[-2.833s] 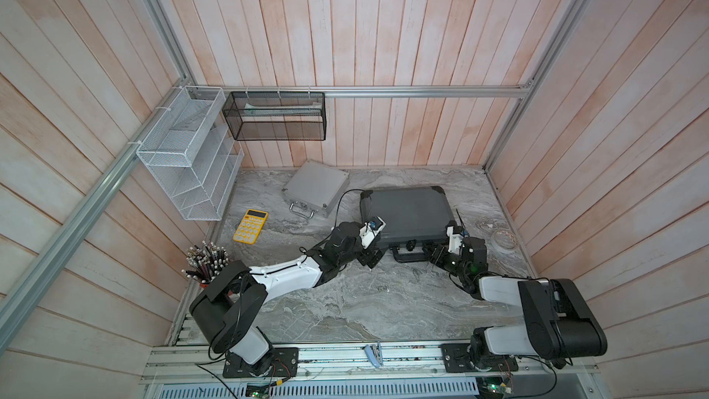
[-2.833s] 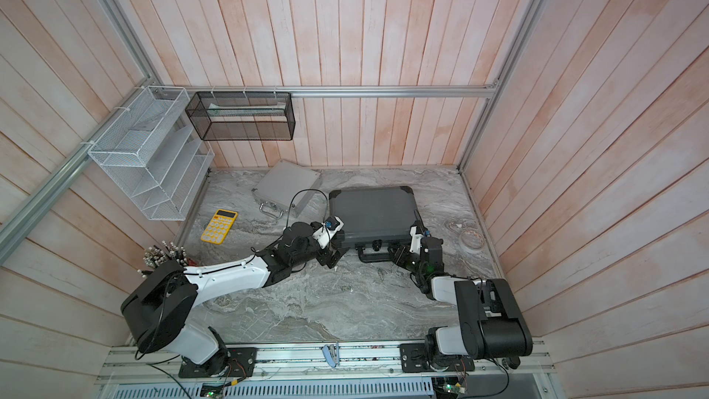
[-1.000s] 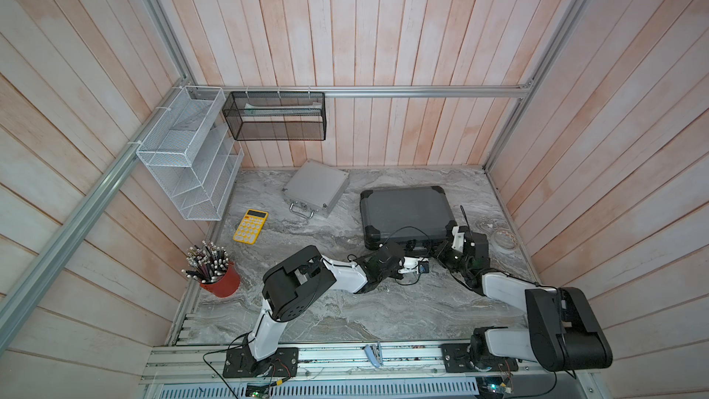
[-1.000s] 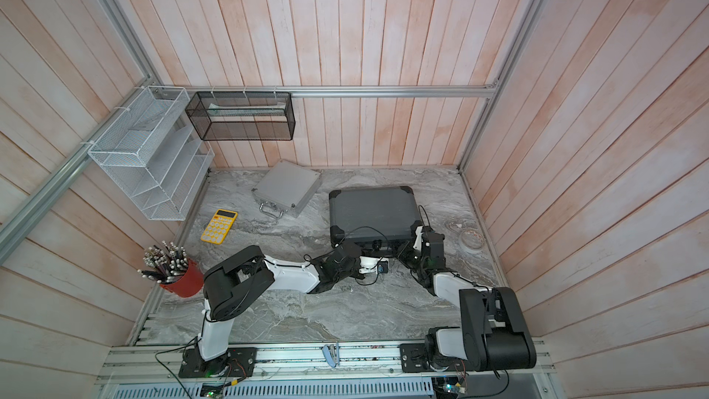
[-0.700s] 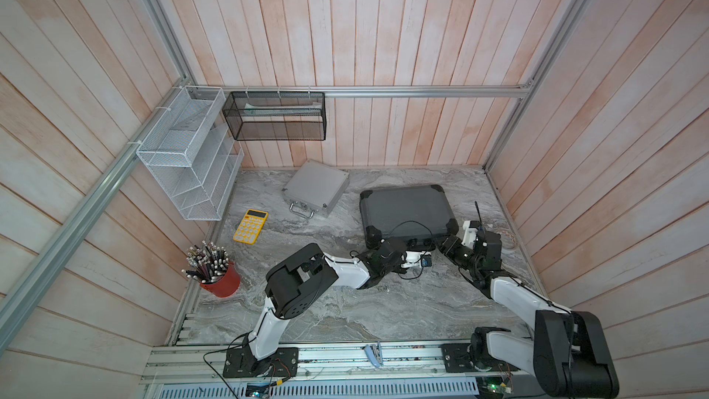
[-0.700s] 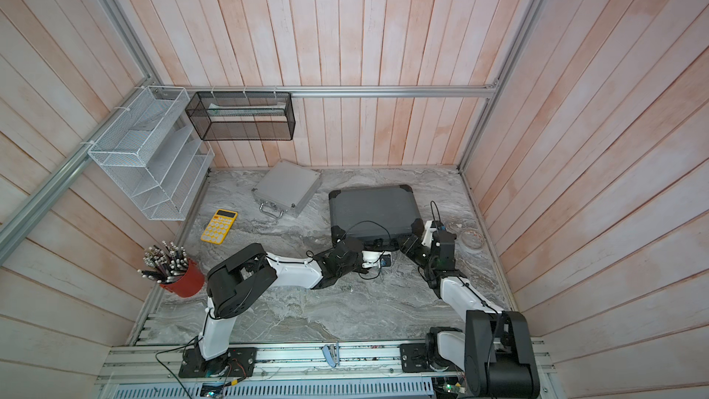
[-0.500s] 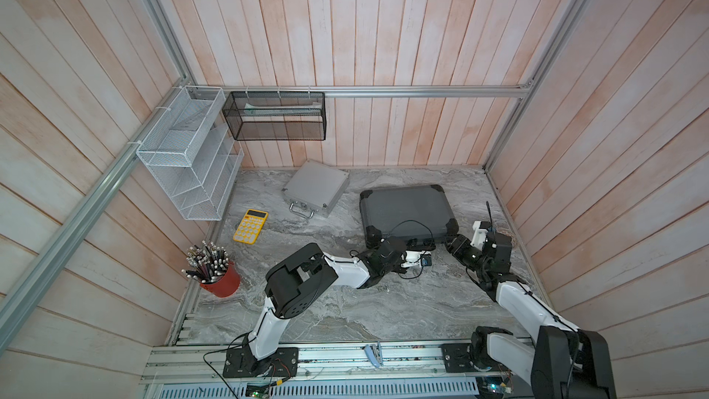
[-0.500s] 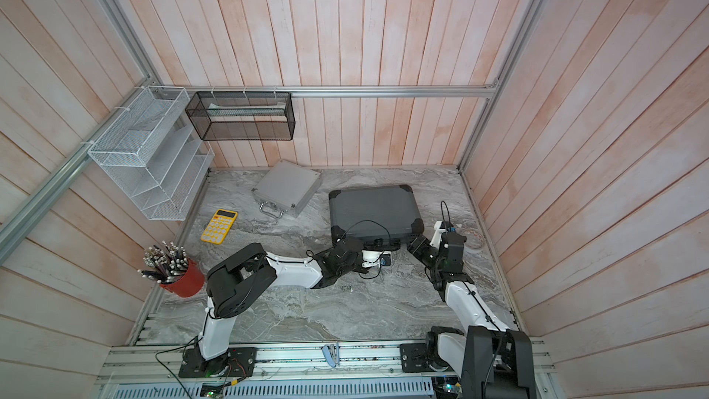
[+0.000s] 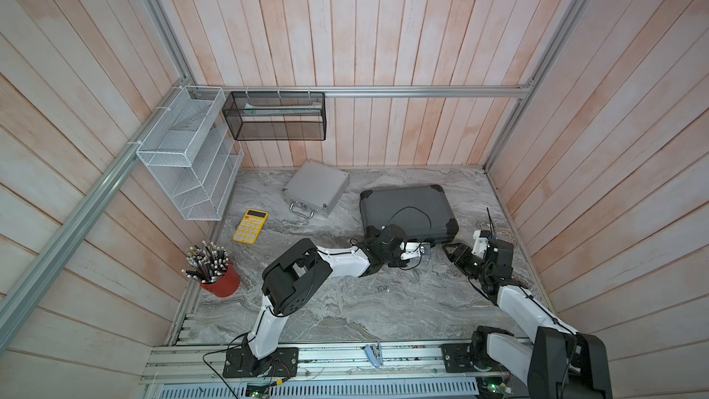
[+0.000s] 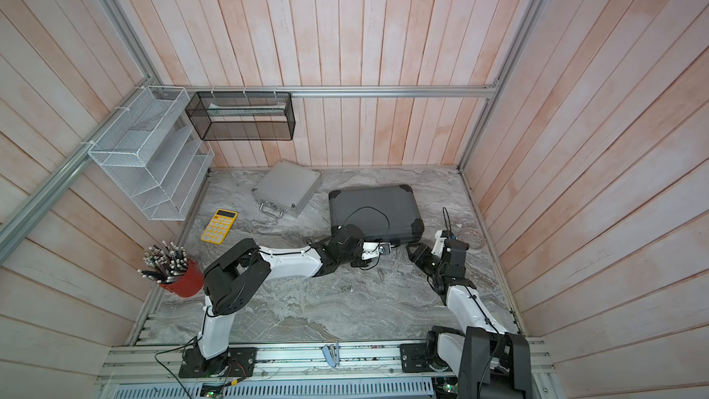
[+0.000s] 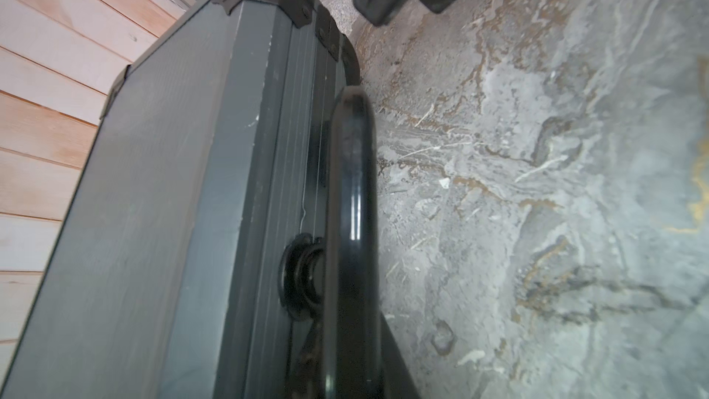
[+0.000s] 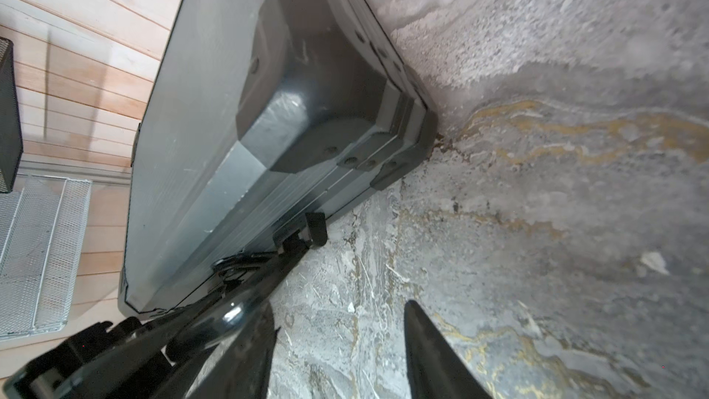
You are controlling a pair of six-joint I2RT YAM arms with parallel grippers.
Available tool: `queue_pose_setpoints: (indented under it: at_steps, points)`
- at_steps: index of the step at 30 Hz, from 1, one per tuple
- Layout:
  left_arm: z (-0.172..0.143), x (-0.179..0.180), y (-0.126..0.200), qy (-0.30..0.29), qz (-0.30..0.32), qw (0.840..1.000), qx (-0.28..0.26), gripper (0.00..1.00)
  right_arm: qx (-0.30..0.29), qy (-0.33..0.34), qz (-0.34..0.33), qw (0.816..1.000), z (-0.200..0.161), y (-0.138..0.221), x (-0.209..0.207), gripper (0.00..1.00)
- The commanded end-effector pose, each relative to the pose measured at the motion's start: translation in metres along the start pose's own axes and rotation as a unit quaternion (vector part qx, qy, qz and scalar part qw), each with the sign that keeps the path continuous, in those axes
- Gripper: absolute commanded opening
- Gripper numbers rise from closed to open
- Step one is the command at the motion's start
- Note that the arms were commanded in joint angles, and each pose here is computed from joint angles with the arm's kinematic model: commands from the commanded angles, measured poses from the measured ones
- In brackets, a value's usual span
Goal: Open the poker set cases
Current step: Pick up the poker set case from the center of the board.
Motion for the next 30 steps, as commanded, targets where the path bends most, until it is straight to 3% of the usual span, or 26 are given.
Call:
queue_pose_setpoints:
  at_steps: [1,11,21,30]
  points:
    - [0.028,0.038,0.009,0.049,0.023,0.998,-0.041,0.00,0.020,-0.002,0.015,1.000,-0.012,-0.004,-0.003,0.54]
    - [0.072,0.072,0.023,0.064,0.006,0.994,-0.086,0.00,0.038,0.015,0.064,0.997,-0.019,-0.016,0.022,0.54]
    - [0.111,0.101,0.038,0.084,0.006,0.988,-0.126,0.00,0.003,-0.002,0.132,0.991,-0.011,-0.018,0.050,0.54]
    - [0.135,0.122,0.052,0.112,0.017,0.981,-0.157,0.00,-0.010,-0.001,0.141,0.990,-0.005,-0.016,0.057,0.55]
Point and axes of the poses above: each gripper's point midway between its finger pads, its own y axis back along the fingers, its own x axis along the line the jaws close on, z = x × y, the point moved 2 cm from there along y, back along the fingers, and after that the axes turned 3 degrees about y, right-handed, at the moved point
